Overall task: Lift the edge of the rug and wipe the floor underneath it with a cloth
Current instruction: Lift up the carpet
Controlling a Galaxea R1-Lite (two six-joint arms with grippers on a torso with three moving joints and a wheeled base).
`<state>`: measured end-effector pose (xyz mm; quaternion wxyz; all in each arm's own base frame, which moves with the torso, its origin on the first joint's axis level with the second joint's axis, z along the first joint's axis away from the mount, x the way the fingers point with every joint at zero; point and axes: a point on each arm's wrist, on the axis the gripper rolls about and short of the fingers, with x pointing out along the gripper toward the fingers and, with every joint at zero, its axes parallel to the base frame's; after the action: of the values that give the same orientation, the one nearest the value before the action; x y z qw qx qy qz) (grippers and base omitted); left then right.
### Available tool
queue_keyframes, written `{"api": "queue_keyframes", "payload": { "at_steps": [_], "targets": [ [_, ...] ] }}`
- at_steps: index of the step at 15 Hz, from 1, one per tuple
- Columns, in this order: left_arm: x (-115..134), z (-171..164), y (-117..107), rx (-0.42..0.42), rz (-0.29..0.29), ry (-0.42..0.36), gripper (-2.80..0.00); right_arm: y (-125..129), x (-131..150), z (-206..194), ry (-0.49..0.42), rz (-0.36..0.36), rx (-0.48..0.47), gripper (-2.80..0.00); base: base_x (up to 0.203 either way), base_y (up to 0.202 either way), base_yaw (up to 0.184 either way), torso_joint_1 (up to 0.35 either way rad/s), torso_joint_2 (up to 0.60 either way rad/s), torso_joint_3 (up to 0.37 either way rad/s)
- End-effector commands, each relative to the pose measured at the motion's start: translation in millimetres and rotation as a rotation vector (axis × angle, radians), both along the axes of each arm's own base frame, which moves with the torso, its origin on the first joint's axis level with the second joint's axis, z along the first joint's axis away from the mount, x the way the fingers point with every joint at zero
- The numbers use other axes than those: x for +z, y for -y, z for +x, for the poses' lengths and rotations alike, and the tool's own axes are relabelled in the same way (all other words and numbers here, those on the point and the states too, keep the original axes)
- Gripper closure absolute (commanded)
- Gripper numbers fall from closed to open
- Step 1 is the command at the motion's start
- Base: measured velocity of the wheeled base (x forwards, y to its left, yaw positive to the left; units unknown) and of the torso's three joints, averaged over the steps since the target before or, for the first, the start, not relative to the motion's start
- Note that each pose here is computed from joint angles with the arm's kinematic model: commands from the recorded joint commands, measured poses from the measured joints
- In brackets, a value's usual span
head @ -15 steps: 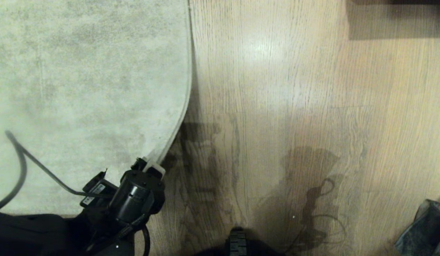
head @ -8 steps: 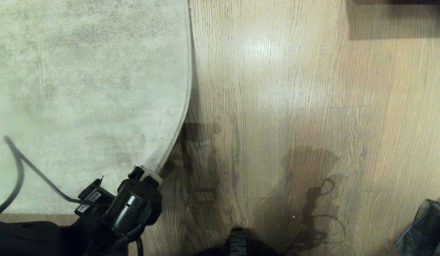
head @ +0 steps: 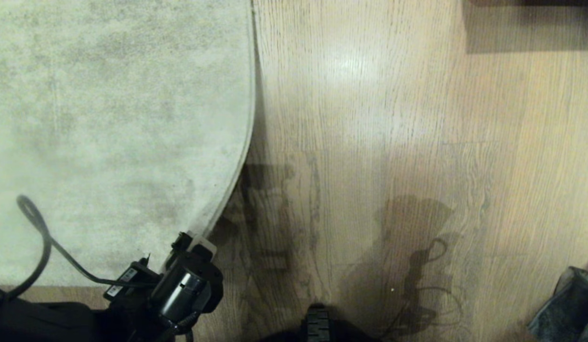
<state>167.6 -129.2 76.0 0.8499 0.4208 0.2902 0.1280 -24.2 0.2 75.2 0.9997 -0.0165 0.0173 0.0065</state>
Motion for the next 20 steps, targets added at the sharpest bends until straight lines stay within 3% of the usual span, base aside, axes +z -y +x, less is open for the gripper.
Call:
{"api": "queue_keyframes", "payload": {
  "at_steps": [1,6,13,17,20],
  "targets": [
    [-8.1,1.4,2.4,0.005,0.015,-0.017,0.00,0.0,0.0,0.0,0.001,-0.001,0.001,0.00,0.000,0.000,0.000,0.000,0.00,0.000],
    [-16.7,2.6,4.2,0.016,-0.008,-0.030,0.00,0.0,-0.1,0.0,0.000,-0.001,0.001,0.00,0.000,0.000,0.000,0.000,0.00,0.000],
    [-7.4,7.1,6.7,-0.002,-0.031,-0.020,0.00,0.0,0.1,0.0,0.001,-0.001,0.000,0.00,0.000,0.000,0.000,0.000,0.00,0.000],
    [14.4,12.4,-12.1,-0.060,-0.085,-0.061,0.00,0.0,-0.1,0.0,0.000,-0.001,0.001,0.00,0.000,0.000,0.000,0.000,0.00,0.000],
    [34.9,18.2,-33.2,-0.124,-0.089,-0.072,0.00,0.0,0.1,0.0,0.001,-0.001,0.000,0.00,0.000,0.000,0.000,0.000,0.00,0.000]
  ]
}}
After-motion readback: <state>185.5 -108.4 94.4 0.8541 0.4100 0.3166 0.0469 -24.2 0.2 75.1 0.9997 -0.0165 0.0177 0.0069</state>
